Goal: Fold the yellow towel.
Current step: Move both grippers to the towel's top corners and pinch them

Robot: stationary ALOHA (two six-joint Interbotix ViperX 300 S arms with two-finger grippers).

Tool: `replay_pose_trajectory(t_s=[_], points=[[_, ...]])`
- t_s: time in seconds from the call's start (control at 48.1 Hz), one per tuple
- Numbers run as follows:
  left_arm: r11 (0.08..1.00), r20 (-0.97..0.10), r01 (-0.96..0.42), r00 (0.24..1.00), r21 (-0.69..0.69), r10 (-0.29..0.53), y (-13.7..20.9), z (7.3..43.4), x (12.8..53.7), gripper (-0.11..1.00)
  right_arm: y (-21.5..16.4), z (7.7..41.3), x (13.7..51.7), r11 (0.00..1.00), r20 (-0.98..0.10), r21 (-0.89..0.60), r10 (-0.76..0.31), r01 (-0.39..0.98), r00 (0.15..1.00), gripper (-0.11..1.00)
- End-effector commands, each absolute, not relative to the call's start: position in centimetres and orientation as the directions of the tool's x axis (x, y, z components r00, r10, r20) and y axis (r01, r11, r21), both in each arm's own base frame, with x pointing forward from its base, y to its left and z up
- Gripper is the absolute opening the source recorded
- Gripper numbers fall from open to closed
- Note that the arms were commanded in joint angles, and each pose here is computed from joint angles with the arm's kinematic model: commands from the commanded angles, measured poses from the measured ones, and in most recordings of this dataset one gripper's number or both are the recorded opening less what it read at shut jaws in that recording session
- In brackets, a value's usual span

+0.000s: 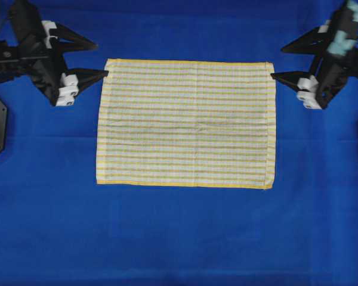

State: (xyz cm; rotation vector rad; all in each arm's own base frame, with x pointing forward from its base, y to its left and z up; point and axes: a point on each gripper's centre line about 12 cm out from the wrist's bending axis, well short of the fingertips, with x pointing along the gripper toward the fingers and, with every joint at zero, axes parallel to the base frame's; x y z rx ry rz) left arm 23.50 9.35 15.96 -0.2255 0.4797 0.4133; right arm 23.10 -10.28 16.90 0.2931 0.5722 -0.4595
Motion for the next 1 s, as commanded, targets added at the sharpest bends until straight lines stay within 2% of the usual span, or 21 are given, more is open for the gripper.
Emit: replay_pose_trajectory(t_s=[0.0,0.146,0.354,0.479,0.687,0.853,0.916,0.978], points=[[0.877,-0.514,-0.469,0.781,-0.107,0.355,10.5,14.9,23.9,0.79,-11.4,16.0,23.8,0.847,-0.591,0.131,-0.351,0.516,0.726,0.7],[0.857,-0.562,-0.507,0.737,-0.091,0.376,11.8,12.3,24.0,0.79,-12.7,13.9,24.1,0.829,-0.613,0.117,-0.374,0.547,0.696,0.68],[0.851,-0.57,-0.523,0.714,-0.048,0.407,13.3,10.1,24.4,0.79,-14.0,11.2,24.3,0.809,-0.653,0.101,-0.384,0.579,0.652,0.68],[0.847,-0.594,-0.531,0.689,-0.025,0.415,14.0,9.0,24.5,0.79,-14.3,10.4,24.6,0.809,-0.665,0.093,-0.384,0.581,0.641,0.67],[0.847,-0.622,-0.531,0.671,-0.021,0.405,14.4,7.4,25.2,0.79,-14.6,9.9,25.0,0.813,-0.673,0.08,-0.382,0.576,0.633,0.59],[0.851,-0.646,-0.525,0.656,-0.021,0.389,14.0,6.6,25.0,0.73,-14.6,9.1,24.9,0.814,-0.693,0.075,-0.373,0.575,0.617,0.52],[0.855,-0.65,-0.517,0.657,-0.021,0.382,13.8,6.6,25.1,0.66,-14.6,8.8,24.9,0.814,-0.701,0.074,-0.368,0.576,0.611,0.44],[0.863,-0.65,-0.505,0.662,-0.019,0.373,13.5,6.6,25.3,0.55,-14.4,8.6,24.9,0.817,-0.706,0.072,-0.363,0.572,0.608,0.32]])
